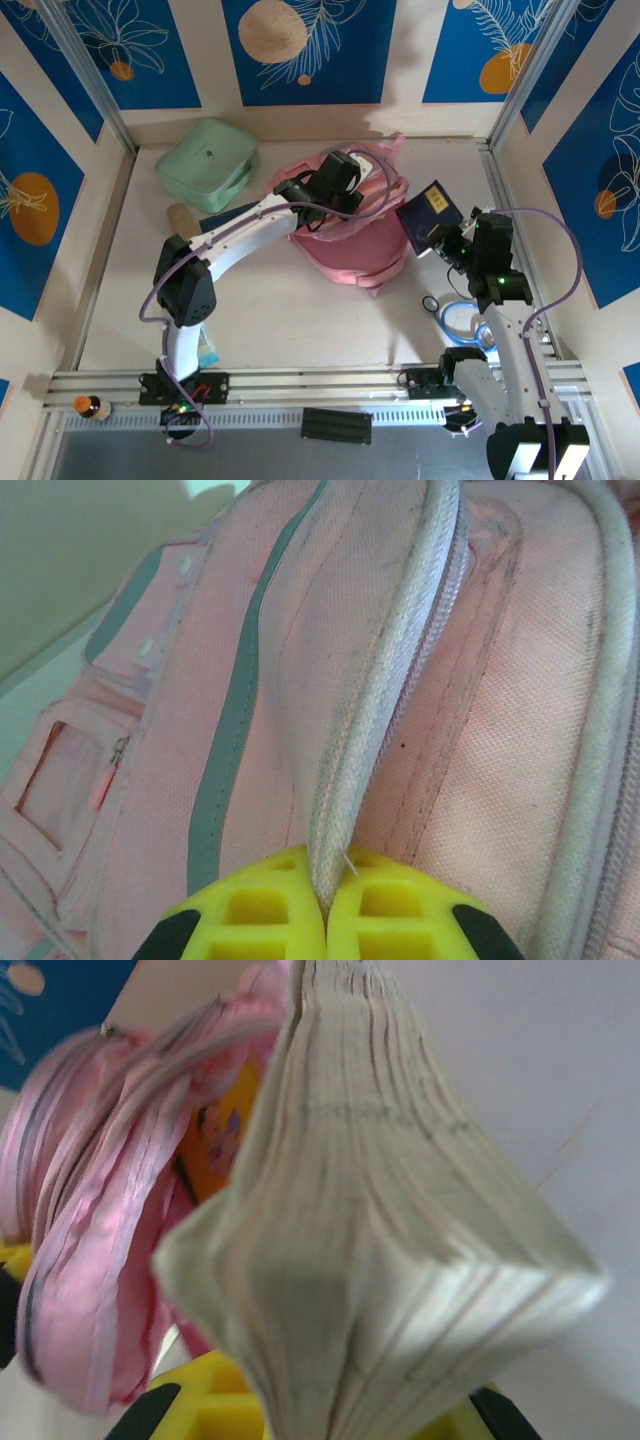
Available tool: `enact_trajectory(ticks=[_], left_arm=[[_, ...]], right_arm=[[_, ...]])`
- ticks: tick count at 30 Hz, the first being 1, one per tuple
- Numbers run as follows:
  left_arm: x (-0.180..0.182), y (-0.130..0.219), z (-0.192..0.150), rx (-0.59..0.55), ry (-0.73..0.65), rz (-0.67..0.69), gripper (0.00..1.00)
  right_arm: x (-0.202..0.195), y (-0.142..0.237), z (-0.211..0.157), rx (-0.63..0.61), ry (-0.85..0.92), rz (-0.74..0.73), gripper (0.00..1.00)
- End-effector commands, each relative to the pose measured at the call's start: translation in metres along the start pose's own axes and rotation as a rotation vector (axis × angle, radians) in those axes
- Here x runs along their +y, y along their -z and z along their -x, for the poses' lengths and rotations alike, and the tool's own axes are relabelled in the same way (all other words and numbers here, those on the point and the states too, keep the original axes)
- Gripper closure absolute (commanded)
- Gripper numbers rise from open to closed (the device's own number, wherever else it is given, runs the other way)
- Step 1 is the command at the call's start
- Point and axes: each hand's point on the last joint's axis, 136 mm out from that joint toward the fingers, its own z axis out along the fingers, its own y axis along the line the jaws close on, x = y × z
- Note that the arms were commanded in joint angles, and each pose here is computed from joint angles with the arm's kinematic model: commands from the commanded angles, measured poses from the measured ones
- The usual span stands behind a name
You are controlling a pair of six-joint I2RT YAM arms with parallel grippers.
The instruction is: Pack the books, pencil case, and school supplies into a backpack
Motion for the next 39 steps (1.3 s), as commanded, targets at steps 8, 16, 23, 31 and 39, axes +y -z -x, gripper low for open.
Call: enact_trajectory(ticks=[8,16,23,31,39], left_arm=[[-0.007,0.051,0.077,-0.296,0.068,-0.107,1.00],[-0.006,0.064,0.082,-0.322,0.090,-0.128,1.00],[-0.002,0.072,0.084,-0.331,0.110,-0.119,1.00],[0.002,0.077,0.088,-0.341,0.143,-0.115,1.00],[0.007,0.074,0.083,-0.320,0.175,-0.117,1.00]], right_arm=[[0.062,-0.030,-0.022,0.142,-0.203,0.383,1.00],[0.067,-0.090,-0.025,0.199,-0.270,0.303,1.00],[0.051,-0.150,-0.045,0.249,-0.345,0.186,1.00],[0.057,-0.192,-0.047,0.219,-0.378,0.141,0.98],[0.071,-0.202,-0.053,0.321,-0.370,0.194,0.78]])
